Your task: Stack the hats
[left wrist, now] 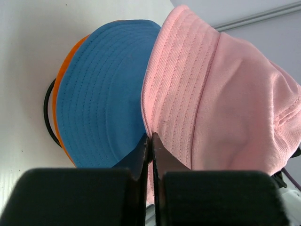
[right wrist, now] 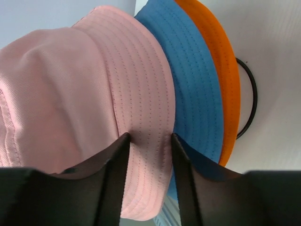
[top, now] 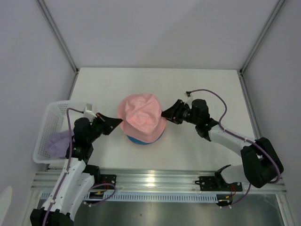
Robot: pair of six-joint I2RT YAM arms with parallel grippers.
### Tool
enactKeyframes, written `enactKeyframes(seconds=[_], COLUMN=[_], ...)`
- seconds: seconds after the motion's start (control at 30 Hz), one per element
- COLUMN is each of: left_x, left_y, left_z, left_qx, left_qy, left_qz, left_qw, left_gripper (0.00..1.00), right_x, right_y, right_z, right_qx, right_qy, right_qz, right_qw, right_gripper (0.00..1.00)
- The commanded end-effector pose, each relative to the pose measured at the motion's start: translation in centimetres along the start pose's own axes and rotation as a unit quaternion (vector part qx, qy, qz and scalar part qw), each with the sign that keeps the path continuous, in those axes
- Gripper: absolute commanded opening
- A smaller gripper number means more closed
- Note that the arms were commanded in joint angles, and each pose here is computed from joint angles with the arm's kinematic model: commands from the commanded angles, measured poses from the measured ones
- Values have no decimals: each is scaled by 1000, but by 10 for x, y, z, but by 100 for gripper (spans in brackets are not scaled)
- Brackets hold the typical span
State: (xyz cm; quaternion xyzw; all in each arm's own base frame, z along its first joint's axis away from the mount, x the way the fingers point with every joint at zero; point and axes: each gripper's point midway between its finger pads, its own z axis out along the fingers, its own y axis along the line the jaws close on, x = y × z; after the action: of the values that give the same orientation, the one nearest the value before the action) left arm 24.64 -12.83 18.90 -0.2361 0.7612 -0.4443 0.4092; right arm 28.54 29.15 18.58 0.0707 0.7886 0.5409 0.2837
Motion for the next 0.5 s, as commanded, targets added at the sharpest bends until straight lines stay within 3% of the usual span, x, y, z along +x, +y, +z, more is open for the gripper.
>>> enactKeyframes(seconds=[0.0, 0.13, 0.17, 0.3, 0.47], left_x=[-5, -4, -3, 9, 22], left_y=[-5, 26, 31, 59, 83], left_z=[2, 0, 0, 0, 7], left_qx=[14, -59, -71, -130, -175], left_qy=[-8, -20, -20, 2, 34], left_qz=[-2, -20, -23, -44, -58], left_qw=[1000, 998, 997, 990, 982], left_gripper=[1, 1, 1, 1, 1], right_x=[-3, -6, -5, -9, -6], right_y=[3, -1, -5, -19, -39], right_z=[3, 3, 2, 1, 2], right_qx=[-9, 5, 17, 60, 105], right_qy=[-10, -18, -17, -24, -13], right_qz=[-4, -6, -3, -10, -16], right_qw=[1000, 1000, 1000, 998, 994], right_gripper=[42, 28, 19, 0, 0])
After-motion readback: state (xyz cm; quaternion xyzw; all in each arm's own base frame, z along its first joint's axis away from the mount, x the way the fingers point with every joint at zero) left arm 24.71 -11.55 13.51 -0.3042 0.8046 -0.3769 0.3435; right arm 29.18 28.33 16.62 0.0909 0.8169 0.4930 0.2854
